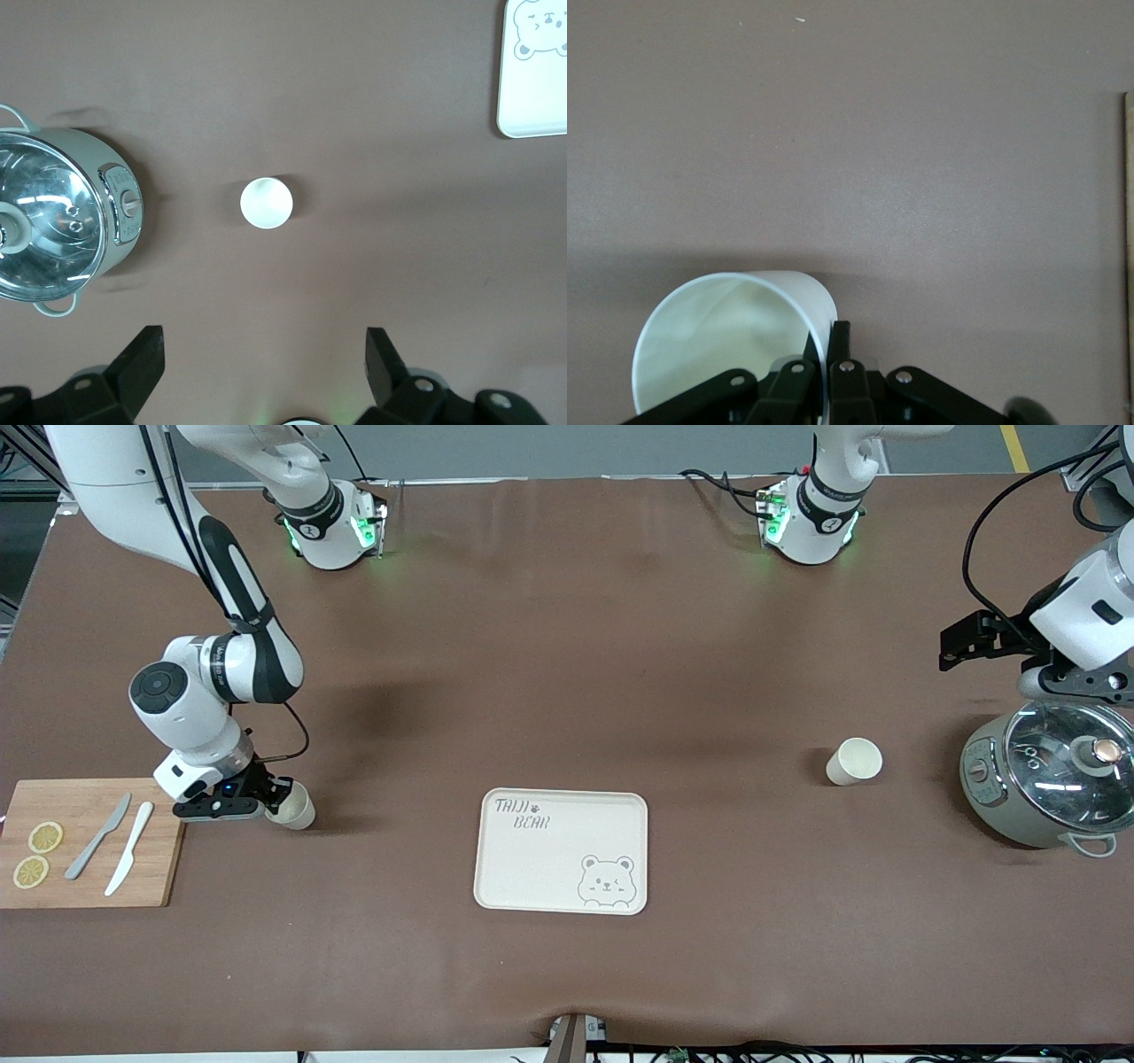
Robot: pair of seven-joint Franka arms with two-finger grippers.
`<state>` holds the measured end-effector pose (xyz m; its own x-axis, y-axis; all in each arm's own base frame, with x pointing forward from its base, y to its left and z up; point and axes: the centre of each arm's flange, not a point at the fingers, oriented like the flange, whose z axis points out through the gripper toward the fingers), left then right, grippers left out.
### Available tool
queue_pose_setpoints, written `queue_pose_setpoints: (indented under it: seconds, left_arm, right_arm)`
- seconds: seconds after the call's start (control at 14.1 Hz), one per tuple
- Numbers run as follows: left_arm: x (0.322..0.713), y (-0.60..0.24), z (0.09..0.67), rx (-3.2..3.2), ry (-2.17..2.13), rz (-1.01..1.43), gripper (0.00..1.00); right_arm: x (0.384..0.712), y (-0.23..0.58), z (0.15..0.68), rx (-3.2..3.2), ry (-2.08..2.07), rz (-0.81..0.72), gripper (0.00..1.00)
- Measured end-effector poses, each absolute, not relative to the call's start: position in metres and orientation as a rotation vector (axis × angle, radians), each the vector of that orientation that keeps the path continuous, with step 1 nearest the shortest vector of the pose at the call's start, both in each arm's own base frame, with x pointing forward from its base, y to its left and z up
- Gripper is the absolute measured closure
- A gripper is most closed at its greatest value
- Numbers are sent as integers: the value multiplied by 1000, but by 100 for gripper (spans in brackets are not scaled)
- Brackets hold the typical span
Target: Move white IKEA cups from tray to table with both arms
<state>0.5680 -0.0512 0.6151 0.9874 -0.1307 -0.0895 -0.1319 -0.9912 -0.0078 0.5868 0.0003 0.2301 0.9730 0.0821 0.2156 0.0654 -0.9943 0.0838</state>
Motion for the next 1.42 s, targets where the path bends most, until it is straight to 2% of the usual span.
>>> queue_pose_setpoints:
  seconds: [0.64,0.85,0.99,1.21,1.42]
  left_arm:
    - [568,-51,615,-3118,206,139,0]
    - [568,-51,615,-3118,205,139,0]
    - [568,-51,615,-3118,205,139,0]
    - [568,-51,615,-3118,205,139,0]
    - [568,-51,615,-3118,205,139,0]
  right_arm:
    - [592,-10,236,3036,134,354,2]
    - [596,-25,248,3041,142,274,0]
    - [603,-24,283,3059,136,179,0]
    - [606,-19,377,3088,131,8,0]
    - [591,-19,483,3106,115,-146,0]
